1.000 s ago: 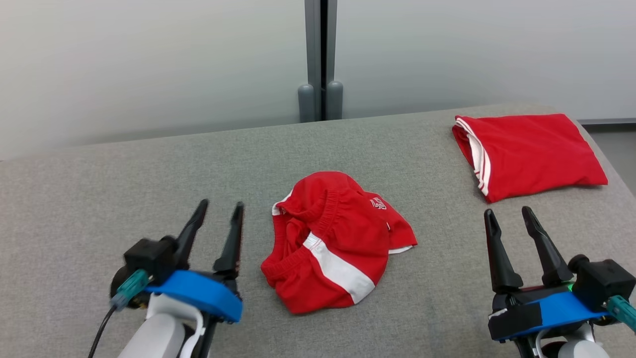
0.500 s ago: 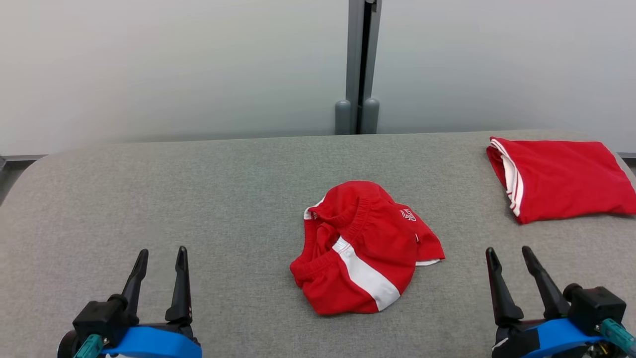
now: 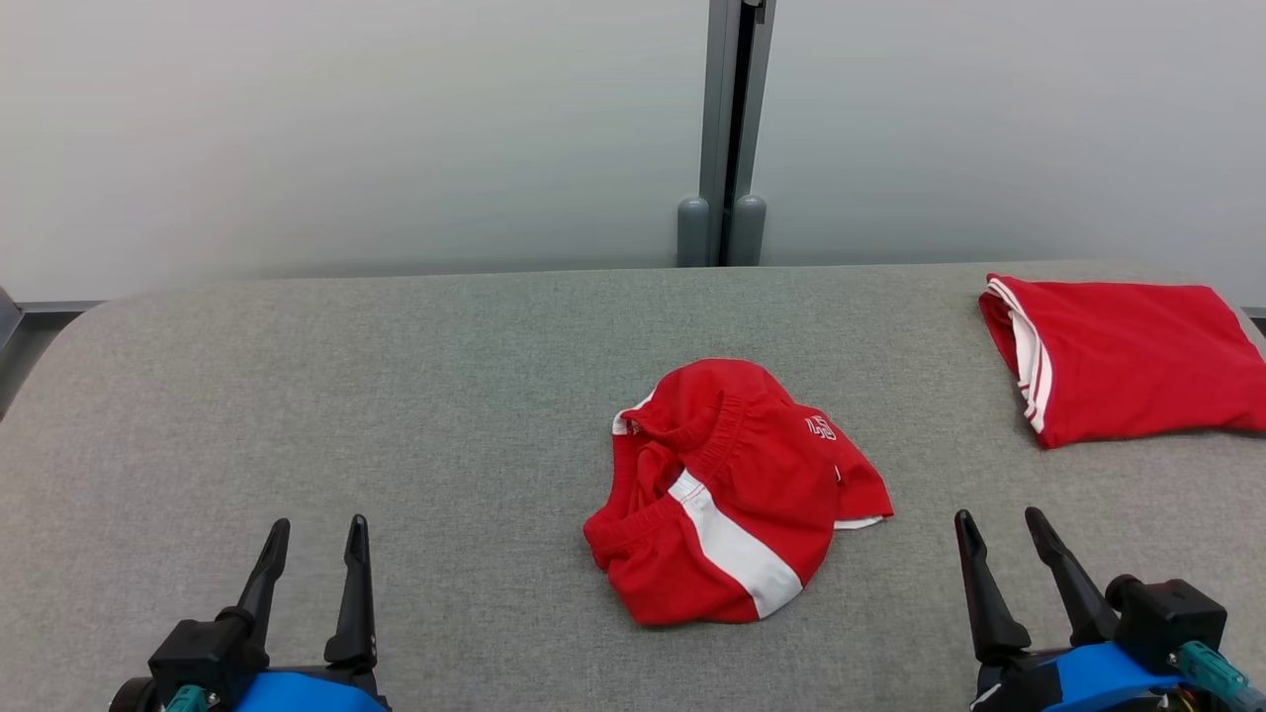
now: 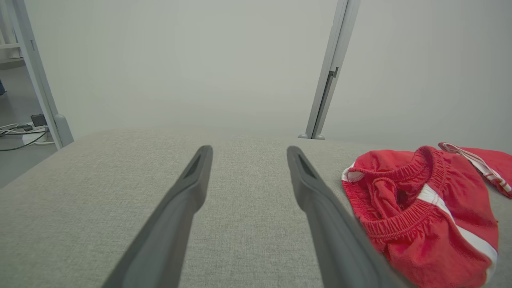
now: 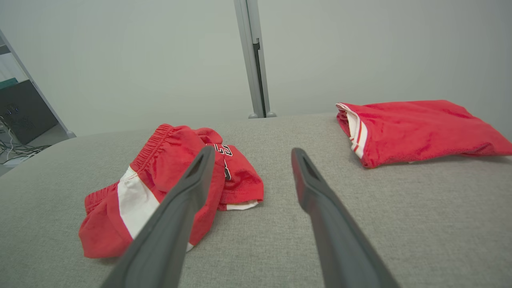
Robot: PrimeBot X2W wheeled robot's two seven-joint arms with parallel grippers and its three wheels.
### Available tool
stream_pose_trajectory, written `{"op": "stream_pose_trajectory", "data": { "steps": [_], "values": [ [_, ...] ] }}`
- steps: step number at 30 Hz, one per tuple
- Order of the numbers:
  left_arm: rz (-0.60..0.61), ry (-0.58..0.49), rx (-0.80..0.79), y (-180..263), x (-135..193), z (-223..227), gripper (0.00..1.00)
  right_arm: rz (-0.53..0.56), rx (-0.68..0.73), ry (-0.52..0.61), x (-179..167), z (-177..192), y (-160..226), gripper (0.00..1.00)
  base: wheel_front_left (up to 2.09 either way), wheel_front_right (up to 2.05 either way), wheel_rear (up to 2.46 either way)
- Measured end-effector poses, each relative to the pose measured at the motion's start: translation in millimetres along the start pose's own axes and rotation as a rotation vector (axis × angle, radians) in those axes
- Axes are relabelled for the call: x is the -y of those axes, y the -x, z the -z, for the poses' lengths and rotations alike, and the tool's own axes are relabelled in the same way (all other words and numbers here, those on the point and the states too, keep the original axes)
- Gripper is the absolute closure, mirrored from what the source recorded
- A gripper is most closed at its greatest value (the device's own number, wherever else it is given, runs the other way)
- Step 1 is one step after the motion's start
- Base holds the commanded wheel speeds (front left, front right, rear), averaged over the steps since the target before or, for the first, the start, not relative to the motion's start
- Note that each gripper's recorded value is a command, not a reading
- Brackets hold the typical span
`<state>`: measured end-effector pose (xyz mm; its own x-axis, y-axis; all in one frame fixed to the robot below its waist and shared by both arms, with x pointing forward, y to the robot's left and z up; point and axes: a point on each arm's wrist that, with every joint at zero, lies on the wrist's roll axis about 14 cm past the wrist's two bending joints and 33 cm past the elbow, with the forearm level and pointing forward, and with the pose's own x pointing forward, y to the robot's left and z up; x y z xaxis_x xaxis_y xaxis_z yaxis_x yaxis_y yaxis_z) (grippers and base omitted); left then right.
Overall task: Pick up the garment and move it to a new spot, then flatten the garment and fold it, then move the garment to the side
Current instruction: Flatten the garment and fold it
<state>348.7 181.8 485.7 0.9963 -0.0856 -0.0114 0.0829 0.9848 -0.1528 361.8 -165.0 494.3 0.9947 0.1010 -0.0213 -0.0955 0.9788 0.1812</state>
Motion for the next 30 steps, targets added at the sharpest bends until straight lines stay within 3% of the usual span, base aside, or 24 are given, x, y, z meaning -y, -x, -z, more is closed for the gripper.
{"op": "stream_pose_trajectory", "data": {
  "steps": [21,30],
  "values": [
    [0.029,-0.018,-0.062,-4,9,14,0.00,0.002,-0.021,-0.003,0,8,1,0.00,0.00,0.00,0.00],
    [0.309,-0.045,-0.153,-42,80,23,0.00,0.001,-0.028,-0.012,0,11,-3,0.00,0.00,0.00,0.00]
  ]
}}
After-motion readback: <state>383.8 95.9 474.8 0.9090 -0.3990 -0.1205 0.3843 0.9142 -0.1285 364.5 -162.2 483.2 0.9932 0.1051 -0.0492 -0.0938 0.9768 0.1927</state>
